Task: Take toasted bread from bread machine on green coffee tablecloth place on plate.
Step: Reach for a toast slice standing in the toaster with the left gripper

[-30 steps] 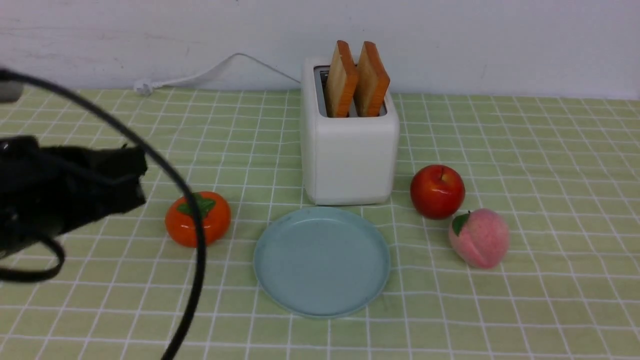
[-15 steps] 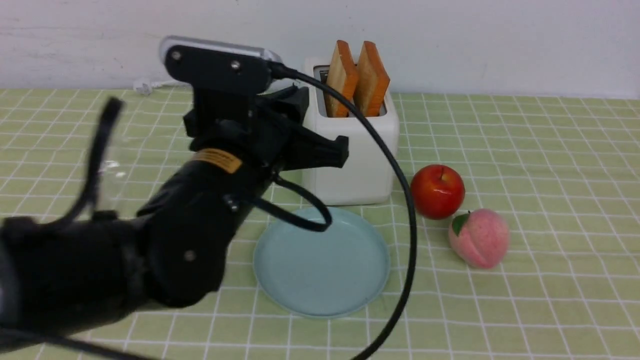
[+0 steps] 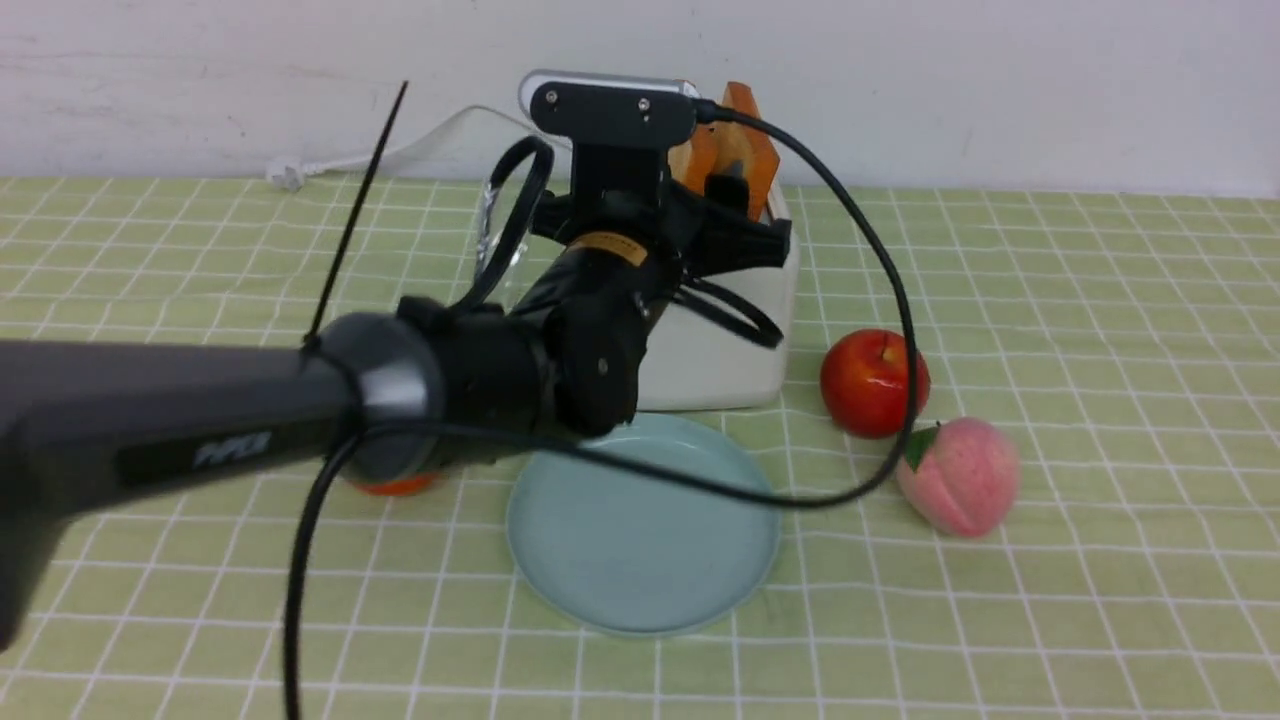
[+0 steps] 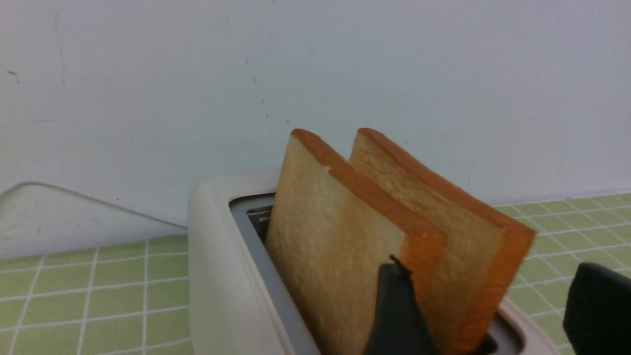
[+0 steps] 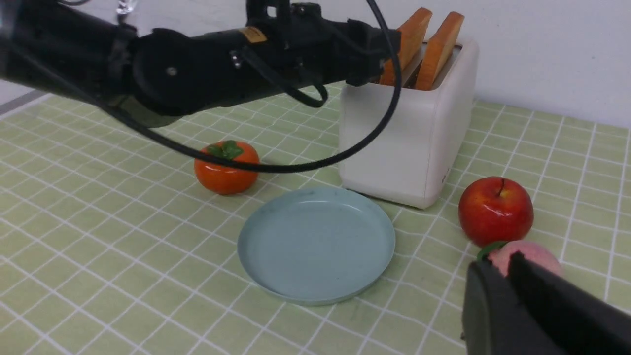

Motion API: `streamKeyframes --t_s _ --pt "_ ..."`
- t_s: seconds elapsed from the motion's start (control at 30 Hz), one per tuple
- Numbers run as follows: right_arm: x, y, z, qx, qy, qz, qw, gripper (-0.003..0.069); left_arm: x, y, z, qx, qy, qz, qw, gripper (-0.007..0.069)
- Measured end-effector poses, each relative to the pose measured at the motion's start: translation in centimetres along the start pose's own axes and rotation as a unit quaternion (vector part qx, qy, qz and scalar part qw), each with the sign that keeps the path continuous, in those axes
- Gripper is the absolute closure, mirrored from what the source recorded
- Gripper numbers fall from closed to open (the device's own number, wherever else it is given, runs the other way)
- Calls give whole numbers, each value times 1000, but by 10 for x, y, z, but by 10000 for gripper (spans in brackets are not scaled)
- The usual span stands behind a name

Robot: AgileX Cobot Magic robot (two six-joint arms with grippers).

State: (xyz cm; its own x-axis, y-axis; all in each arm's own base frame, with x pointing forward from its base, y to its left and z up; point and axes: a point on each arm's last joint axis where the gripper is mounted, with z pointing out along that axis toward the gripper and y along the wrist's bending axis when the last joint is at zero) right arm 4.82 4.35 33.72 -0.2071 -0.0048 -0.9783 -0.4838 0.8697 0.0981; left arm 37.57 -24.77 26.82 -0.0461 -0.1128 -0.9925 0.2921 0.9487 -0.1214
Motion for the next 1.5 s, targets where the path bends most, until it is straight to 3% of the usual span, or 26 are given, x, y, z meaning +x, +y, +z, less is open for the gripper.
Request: streamKeyframes --t_s 0.2,0.6,0.77,1.07,1.33,1.5 --pt "-1 0 0 -2 -3 4 1000 592 8 15 30 -9 24 -6 1000 180" --pt "-1 0 0 -1 -5 4 1000 588 14 11 49 9 24 12 1000 187" --pt "-1 0 0 -1 -5 4 1000 585 21 16 52 -3 30 10 999 246" --pt "-1 0 0 -1 -6 5 1000 574 20 20 53 -17 16 5 1000 524" --pt "-1 0 0 -1 -6 5 1000 575 15 21 52 -23 2 11 1000 532" --pt "-1 0 0 -1 -6 5 1000 575 -25 19 40 -16 -29 13 999 532"
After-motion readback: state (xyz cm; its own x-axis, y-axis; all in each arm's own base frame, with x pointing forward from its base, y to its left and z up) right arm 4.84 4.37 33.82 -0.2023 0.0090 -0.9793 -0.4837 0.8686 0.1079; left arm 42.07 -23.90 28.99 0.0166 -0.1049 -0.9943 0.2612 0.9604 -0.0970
